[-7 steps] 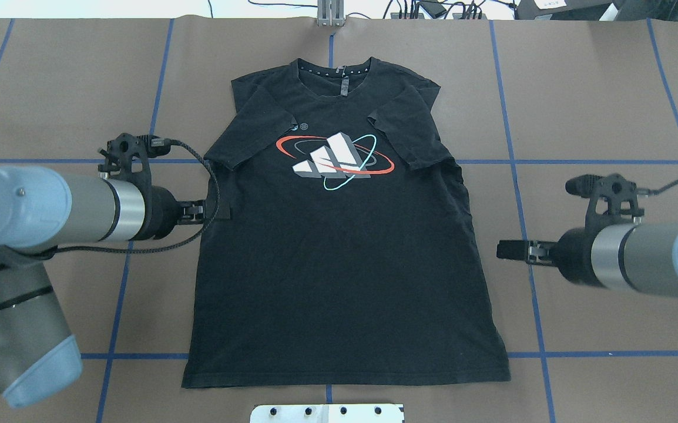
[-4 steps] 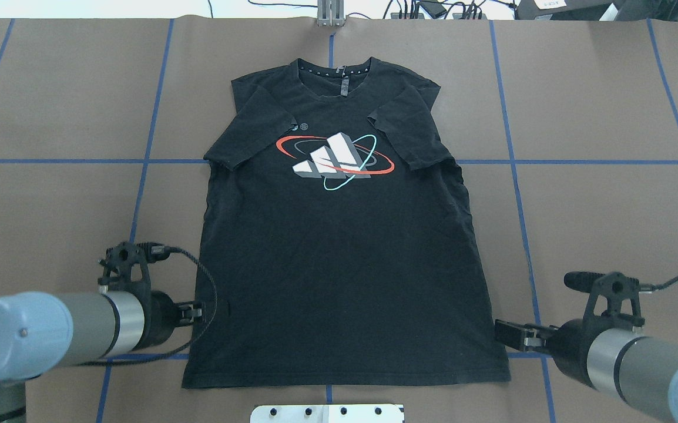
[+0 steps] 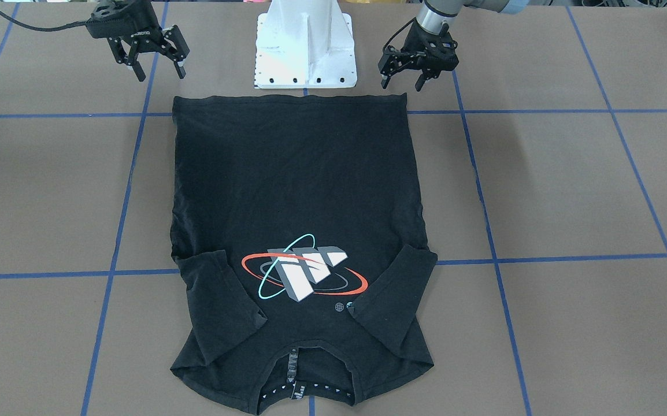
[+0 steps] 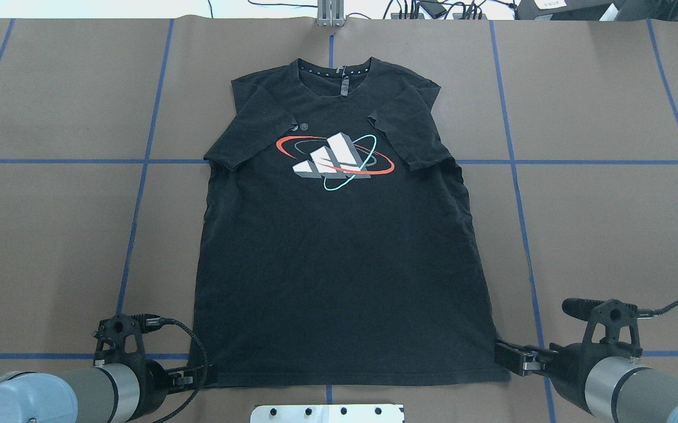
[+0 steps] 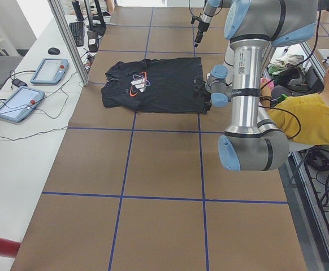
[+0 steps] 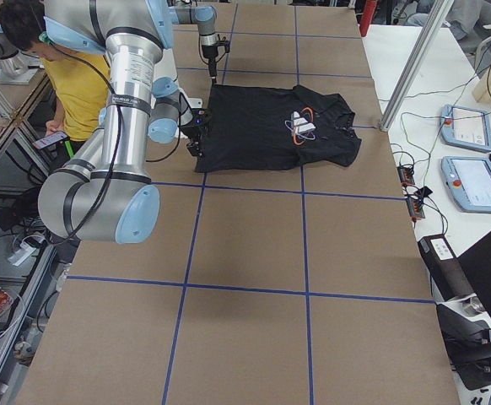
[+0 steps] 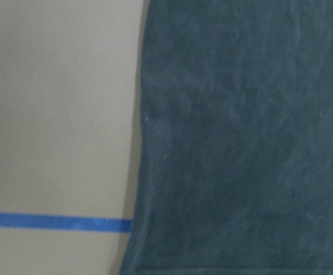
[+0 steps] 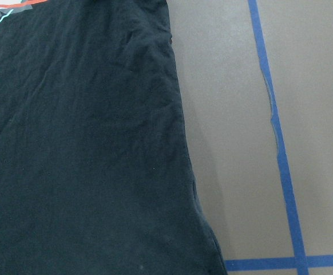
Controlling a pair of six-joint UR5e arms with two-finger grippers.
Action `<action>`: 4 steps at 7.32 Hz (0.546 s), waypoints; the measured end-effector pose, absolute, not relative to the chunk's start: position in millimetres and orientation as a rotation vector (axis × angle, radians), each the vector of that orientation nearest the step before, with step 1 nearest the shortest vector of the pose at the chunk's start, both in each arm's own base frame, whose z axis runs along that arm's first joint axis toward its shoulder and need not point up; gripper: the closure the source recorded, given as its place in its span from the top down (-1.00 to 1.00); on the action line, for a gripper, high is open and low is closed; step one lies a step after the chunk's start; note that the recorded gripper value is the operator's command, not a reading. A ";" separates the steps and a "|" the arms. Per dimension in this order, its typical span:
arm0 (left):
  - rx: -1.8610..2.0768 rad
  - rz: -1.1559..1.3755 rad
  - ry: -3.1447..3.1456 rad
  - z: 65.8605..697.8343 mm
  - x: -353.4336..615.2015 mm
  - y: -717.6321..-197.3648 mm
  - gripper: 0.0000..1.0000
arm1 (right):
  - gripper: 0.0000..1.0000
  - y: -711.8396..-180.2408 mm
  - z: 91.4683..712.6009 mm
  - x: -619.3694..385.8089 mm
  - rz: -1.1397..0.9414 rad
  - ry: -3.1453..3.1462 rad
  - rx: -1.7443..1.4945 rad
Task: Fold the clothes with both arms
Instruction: 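Grasp the hem corners with both grippers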
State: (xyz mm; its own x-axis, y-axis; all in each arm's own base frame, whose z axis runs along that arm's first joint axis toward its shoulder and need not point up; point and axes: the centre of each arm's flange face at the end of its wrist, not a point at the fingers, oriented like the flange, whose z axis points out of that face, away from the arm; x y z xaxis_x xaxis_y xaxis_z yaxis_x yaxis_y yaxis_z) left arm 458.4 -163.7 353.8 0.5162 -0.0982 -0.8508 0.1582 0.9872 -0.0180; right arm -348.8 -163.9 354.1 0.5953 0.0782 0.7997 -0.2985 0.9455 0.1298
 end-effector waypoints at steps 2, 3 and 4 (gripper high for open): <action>0.061 -0.147 0.990 367.2 472.2 -159.8 0.41 | 1.00 -163.6 354.2 -348.9 0.221 -0.909 0.263; 0.060 -0.145 0.983 370.2 475.9 -159.3 0.11 | 1.00 -163.4 354.1 -349.0 0.220 -0.910 0.263; 0.060 -0.144 0.981 371.7 477.3 -159.1 -0.18 | 1.00 -163.3 353.7 -349.3 0.220 -0.911 0.263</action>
